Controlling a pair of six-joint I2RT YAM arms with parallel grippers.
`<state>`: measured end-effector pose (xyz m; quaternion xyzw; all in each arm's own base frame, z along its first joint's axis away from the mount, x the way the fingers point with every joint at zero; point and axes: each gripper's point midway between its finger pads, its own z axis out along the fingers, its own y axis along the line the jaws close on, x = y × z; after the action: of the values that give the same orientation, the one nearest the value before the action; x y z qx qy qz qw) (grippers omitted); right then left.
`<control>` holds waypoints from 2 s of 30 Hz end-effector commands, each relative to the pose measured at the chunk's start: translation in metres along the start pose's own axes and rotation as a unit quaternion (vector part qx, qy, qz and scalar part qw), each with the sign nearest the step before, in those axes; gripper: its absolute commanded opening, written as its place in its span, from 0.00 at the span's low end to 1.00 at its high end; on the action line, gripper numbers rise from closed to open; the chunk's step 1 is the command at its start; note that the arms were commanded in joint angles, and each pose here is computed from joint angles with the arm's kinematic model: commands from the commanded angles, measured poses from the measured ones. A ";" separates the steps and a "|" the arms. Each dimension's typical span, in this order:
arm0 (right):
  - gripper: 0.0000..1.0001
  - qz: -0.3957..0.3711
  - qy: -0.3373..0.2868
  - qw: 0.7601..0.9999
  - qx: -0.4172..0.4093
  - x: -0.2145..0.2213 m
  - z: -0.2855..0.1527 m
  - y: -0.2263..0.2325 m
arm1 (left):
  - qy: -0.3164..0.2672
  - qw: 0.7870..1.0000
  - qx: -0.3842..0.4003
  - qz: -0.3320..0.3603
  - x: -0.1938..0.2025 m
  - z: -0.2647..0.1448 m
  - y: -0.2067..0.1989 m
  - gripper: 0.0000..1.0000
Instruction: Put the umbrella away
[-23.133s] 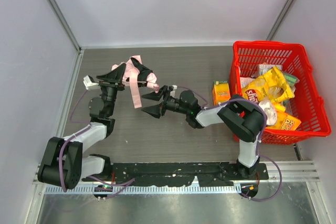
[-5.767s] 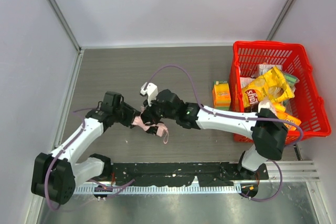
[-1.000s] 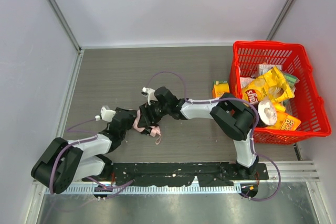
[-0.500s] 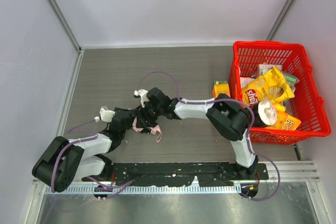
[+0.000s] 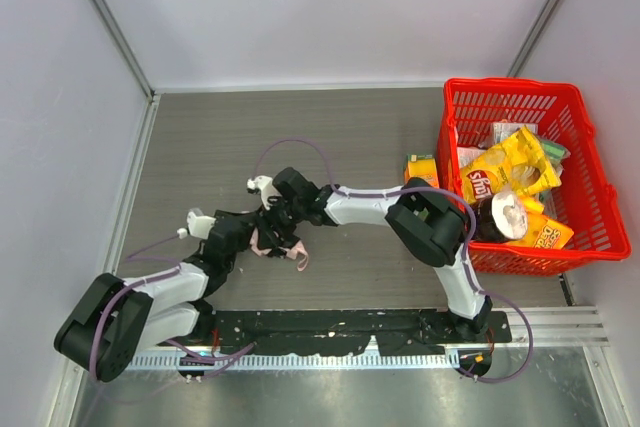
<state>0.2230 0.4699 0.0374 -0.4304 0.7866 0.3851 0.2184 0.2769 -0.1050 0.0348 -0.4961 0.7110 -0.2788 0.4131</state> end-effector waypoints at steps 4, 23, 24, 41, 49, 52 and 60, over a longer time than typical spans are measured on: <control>0.57 -0.052 0.051 0.995 0.069 0.014 0.021 -0.025 | 0.057 0.998 -0.003 -0.005 0.021 -0.006 -0.001 0.00; 0.01 -0.051 0.069 0.975 0.206 0.056 0.002 -0.069 | 0.054 0.996 -0.006 -0.067 0.016 -0.017 0.012 0.69; 0.01 -0.052 0.059 0.975 0.209 0.052 0.000 -0.069 | 0.055 0.996 -0.010 -0.067 0.015 -0.018 0.013 0.84; 0.01 -0.040 0.021 0.981 0.190 0.043 -0.014 -0.068 | 0.053 0.982 -0.178 -0.036 -0.024 -0.103 0.066 1.00; 0.01 -0.052 0.025 0.981 0.187 0.042 -0.015 -0.069 | 0.134 0.985 -0.096 -0.046 -0.007 -0.097 -0.025 1.00; 0.01 -0.057 0.024 0.981 0.185 0.041 -0.016 -0.068 | 0.167 0.973 -0.149 -0.047 -0.007 -0.097 -0.037 1.00; 0.01 -0.062 0.022 0.981 0.184 0.040 -0.019 -0.066 | 0.206 0.938 -0.276 -0.029 -0.020 -0.066 -0.036 1.00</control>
<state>0.2573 0.4526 0.0279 -0.4266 0.7917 0.2801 0.3358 0.2429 -0.0952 0.1062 -0.5666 0.7881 -0.1931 0.1437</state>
